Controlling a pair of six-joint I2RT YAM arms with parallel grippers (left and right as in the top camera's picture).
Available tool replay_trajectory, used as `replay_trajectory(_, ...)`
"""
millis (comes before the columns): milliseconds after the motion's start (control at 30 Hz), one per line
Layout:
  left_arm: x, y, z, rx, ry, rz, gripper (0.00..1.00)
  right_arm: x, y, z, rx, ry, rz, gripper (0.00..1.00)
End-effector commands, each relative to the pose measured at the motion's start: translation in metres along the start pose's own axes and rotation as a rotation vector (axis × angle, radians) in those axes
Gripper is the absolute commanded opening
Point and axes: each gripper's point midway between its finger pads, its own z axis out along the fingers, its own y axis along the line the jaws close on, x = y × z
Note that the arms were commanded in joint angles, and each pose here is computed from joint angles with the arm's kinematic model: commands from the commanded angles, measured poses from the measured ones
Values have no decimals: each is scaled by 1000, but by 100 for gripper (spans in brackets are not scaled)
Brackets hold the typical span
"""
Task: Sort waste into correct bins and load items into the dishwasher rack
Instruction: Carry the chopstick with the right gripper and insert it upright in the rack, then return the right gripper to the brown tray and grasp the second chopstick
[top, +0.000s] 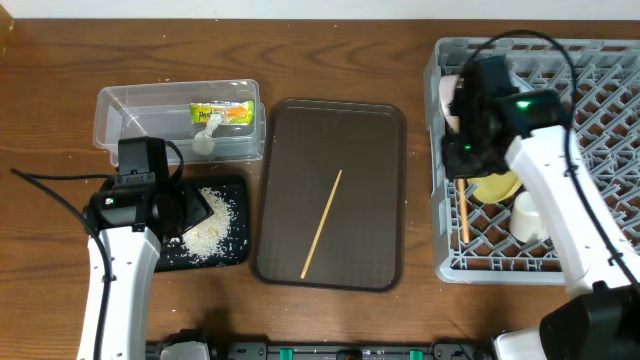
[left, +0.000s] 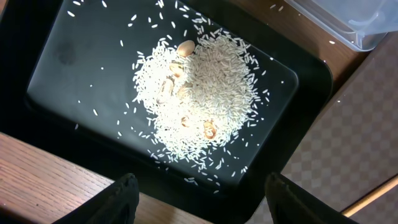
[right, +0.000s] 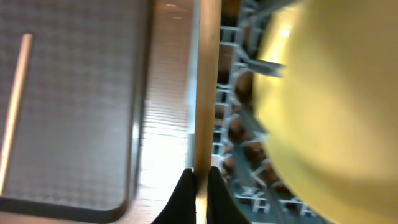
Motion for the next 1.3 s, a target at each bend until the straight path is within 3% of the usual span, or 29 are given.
replay_trajectory(0,-2,2,-3,-5,-11,-13,68,7,-16,13,19,40,-2,1)
replay_trajectory(433,-2,2,-3,-5,-10,-13,68,10,-17,55,11,12,6,2)
replay_trajectory(600,-2,2,-3,-5,-10,-13,68,9,-16,55,5,9,6,19)
replay_trajectory(833,-2,2,-3,-5,-10,-13,68,5,-14,50,-6,-6,7,20)
replay_trajectory(1000,-2,2,-3,-5,-10,-13,68,-15,6,23,-120,-92,1,21)
replay_trajectory(1267,-2,2,-3,-5,-10,-13,68,-41,86,-21,-425,-253,-121,38)
